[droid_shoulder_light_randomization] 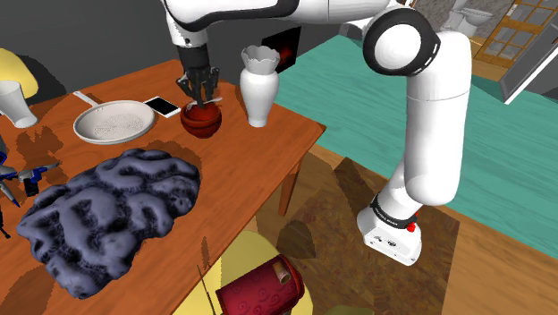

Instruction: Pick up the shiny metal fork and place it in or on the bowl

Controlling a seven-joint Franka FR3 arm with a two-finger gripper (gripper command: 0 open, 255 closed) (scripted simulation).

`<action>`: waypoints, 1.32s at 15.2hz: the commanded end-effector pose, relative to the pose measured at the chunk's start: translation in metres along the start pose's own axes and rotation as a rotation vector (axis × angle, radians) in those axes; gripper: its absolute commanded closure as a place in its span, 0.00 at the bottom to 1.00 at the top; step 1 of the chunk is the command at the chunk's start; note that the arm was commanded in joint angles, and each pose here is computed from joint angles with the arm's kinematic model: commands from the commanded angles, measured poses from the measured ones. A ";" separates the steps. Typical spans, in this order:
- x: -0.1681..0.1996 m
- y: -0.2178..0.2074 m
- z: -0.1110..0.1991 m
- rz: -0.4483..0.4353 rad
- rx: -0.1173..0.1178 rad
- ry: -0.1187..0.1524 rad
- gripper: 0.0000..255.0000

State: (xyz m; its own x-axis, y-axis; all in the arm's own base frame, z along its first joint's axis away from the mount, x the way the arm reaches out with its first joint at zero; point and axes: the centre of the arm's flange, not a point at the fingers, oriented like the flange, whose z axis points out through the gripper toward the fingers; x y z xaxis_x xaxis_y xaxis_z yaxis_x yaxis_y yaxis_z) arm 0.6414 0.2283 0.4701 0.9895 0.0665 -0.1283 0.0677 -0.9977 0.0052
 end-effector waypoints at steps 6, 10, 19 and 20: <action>0.051 0.033 0.013 0.000 0.000 0.001 1.00; 0.054 0.033 0.034 0.000 0.000 0.001 1.00; 0.056 0.033 0.053 0.000 0.000 0.001 1.00; 0.056 0.033 0.053 0.000 0.000 0.001 1.00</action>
State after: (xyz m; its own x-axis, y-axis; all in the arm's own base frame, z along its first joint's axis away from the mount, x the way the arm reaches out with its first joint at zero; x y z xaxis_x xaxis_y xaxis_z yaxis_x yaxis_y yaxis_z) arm 0.6919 0.1993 0.4171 0.9906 0.0679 -0.1185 0.0688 -0.9976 0.0031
